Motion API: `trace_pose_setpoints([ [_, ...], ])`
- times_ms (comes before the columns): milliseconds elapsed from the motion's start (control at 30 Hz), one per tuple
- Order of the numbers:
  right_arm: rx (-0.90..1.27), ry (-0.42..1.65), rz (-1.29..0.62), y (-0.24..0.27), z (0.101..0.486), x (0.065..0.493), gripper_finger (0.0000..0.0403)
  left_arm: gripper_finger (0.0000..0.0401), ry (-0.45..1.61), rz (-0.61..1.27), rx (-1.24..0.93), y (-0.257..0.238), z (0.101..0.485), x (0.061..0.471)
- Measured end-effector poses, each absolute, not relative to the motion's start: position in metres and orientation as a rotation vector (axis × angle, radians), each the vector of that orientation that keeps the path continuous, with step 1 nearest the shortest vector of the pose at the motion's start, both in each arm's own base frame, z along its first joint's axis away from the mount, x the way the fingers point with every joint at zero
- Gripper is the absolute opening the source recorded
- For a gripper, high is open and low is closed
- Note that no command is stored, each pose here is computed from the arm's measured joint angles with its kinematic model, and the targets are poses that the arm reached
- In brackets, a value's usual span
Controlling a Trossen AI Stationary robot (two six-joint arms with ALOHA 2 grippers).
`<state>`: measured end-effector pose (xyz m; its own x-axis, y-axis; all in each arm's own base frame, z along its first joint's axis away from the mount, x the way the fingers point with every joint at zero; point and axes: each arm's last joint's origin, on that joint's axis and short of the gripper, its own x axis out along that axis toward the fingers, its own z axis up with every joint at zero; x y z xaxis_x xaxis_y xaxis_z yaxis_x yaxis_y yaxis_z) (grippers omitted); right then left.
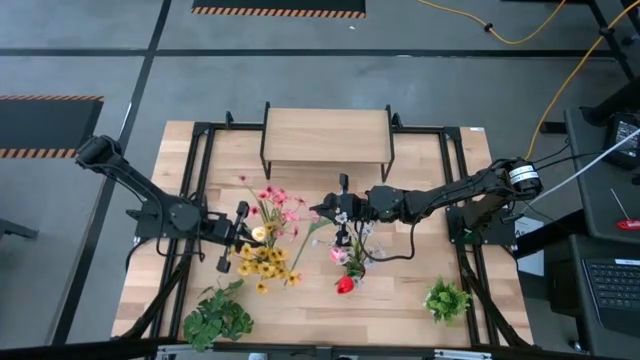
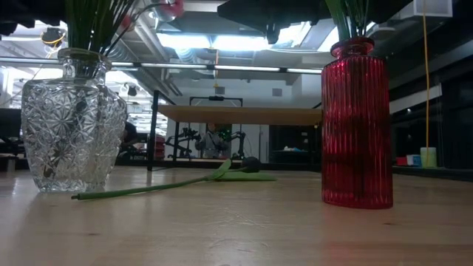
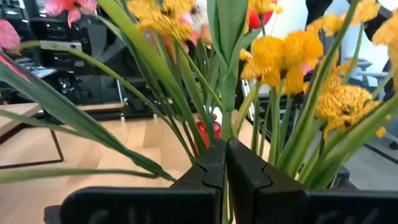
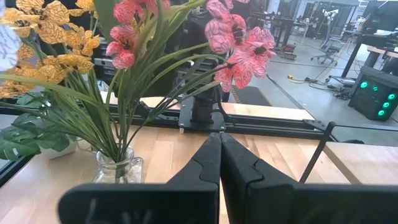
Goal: Pick and place flowers into a vace then onto a shelf
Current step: Put the white tulip into the transparent vase, then put the black tulip into the transparent vase
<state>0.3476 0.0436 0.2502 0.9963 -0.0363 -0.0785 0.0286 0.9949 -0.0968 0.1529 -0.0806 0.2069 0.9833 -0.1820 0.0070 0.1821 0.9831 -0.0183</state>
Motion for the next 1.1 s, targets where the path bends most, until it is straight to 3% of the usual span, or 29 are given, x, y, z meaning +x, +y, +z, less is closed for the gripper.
trace_pose_setpoints([
  [233, -0.097, 0.081, -0.032, 0.044, 0.25, 0.348, 0.0005, 0.002, 0.011, -0.199, -0.009, -0.082, 0.204, 0.154],
  [733, -0.096, 0.092, -0.009, 0.045, 0.249, 0.347, 0.0005, 0.0157, 0.053, -0.169, 0.009, -0.08, 0.202, 0.153],
  [1100, -0.096, 0.091, -0.009, 0.045, 0.249, 0.347, 0.0005, 0.0175, 0.192, -0.174, 0.01, -0.081, 0.234, 0.154],
])
